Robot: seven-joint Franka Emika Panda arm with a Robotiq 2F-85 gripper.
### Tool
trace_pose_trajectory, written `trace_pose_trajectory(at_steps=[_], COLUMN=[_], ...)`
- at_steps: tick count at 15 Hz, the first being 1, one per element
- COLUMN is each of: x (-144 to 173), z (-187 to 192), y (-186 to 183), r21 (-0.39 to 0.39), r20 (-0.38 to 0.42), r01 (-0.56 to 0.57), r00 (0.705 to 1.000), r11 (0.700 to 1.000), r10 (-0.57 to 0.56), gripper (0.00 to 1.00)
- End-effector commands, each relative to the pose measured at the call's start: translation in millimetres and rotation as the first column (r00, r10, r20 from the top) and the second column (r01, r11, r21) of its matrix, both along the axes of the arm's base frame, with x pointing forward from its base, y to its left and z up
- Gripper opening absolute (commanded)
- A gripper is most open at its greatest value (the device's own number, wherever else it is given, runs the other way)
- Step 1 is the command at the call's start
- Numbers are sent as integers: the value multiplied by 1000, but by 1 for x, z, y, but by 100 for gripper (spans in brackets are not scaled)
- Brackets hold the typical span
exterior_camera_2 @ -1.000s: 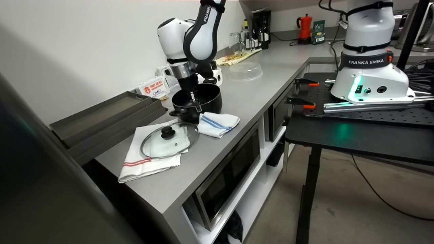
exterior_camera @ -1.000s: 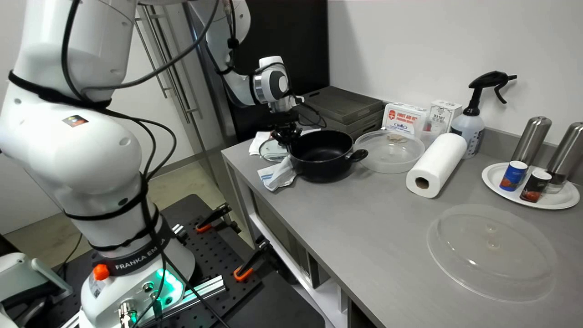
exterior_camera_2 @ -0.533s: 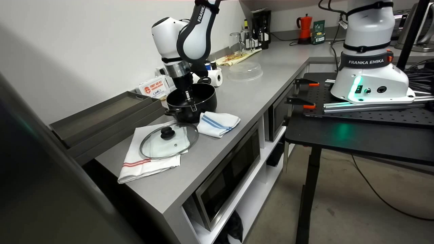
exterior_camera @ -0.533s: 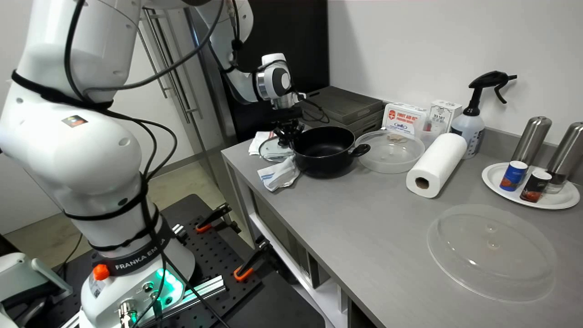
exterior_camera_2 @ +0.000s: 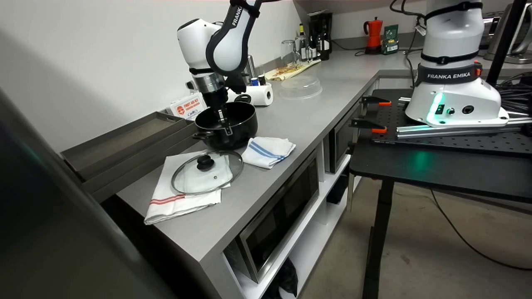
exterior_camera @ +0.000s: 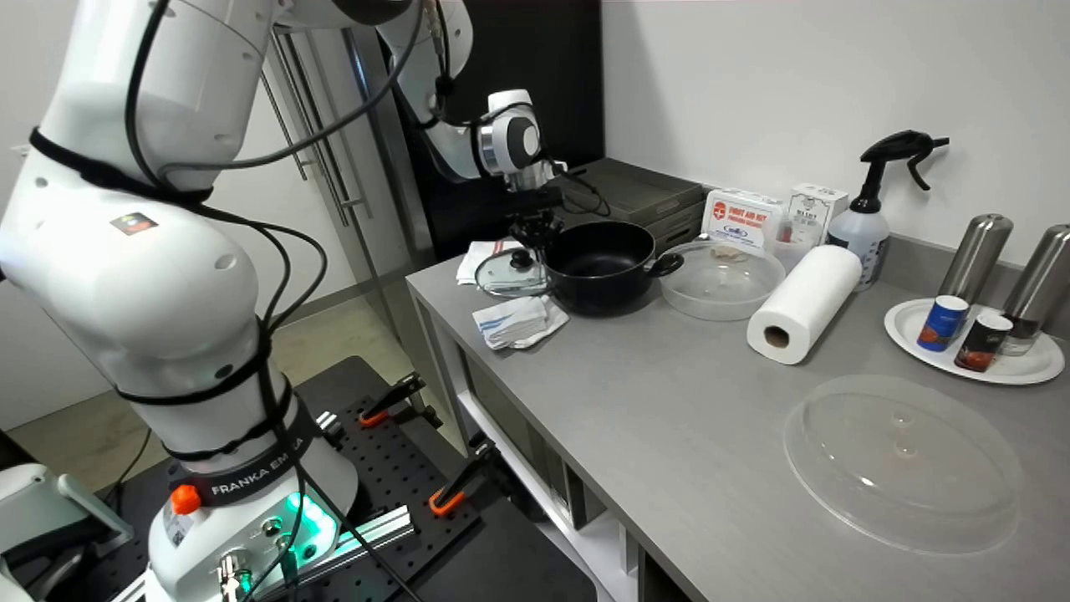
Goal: Move the pot
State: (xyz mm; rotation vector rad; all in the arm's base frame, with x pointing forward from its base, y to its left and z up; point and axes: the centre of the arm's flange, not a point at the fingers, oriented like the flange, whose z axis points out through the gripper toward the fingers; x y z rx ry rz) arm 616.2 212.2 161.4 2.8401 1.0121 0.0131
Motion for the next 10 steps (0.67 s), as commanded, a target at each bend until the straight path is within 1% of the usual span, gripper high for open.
trace_pose_trajectory(at_steps=[1,6,10], x=[28,47,54], z=[7,-1,1], y=[-6,-22,-21], r21=[5,9,13], r20=[-4,-14,-9], r01=[14,69,78], r00=[1000,998,997], r11=[1000,998,997], r10=[-14,-69,-78], gripper=[1,1,1])
